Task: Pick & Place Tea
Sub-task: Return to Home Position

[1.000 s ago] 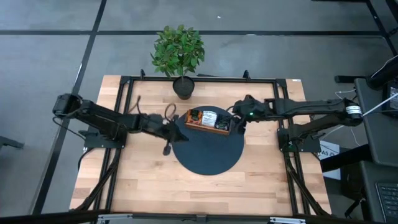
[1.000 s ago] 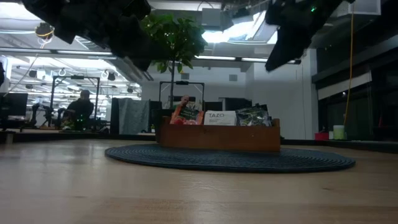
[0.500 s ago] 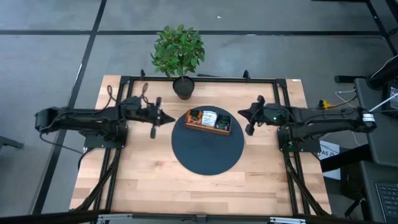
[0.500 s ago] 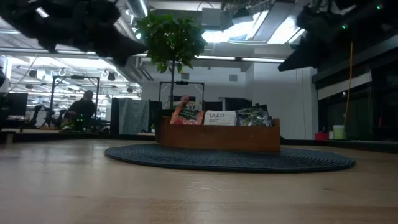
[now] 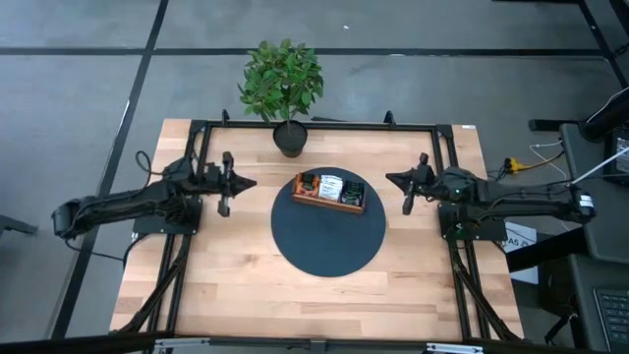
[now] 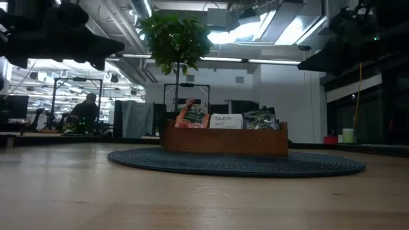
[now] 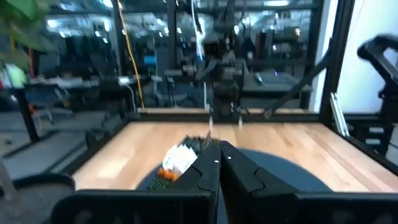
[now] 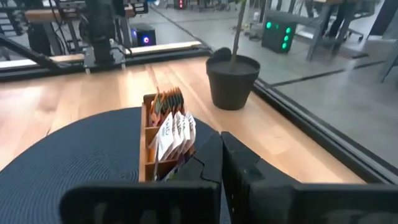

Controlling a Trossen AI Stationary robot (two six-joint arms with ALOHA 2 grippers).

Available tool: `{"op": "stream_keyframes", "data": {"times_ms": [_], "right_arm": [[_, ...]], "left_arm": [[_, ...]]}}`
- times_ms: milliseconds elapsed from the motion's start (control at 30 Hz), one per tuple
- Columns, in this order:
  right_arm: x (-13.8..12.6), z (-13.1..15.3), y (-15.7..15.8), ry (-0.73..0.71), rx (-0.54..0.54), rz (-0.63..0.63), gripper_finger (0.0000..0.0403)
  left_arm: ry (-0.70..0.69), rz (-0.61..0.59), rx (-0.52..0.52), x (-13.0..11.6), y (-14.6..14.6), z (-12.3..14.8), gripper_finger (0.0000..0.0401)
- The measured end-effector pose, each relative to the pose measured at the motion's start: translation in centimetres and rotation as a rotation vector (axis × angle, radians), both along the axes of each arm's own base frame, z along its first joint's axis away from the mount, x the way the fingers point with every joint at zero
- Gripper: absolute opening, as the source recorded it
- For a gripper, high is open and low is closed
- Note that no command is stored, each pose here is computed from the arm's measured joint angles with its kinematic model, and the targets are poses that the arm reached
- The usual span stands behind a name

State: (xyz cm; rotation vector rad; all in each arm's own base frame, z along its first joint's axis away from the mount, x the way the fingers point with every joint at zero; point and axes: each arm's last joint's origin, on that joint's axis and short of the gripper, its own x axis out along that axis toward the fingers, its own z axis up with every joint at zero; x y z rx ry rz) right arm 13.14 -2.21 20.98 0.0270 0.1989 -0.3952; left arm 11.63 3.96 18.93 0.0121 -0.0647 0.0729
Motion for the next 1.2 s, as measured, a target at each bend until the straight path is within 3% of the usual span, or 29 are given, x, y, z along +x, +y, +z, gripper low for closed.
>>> {"op": "stream_keyframes", "data": {"times_ms": [167,367,500,733,1200], "right_arm": [[-1.0,-0.1,-0.1,-0.042,-0.034,-0.012,0.0004],[-2.1,-1.8,-0.1,-0.071,-0.044,-0.026,0.0008],[-2.8,-2.3,-0.1,-0.107,-0.071,-0.030,0.0008],[-4.1,-2.8,0.0,-0.124,-0.092,-0.040,0.0009],[-4.2,-2.8,0.4,-0.139,-0.103,0.108,0.0009]], "left_arm": [[-0.069,0.018,0.051,-1.0,-0.4,-0.6,0.0002],[-0.068,0.043,0.043,-1.8,-0.6,-0.8,0.0002],[-0.093,0.137,0.059,-2.1,-0.4,-0.6,0.0004],[-0.062,0.191,0.064,-2.3,-0.2,-0.9,0.0002],[-0.061,0.197,0.048,-2.3,-0.1,-1.0,0.0007]]}}
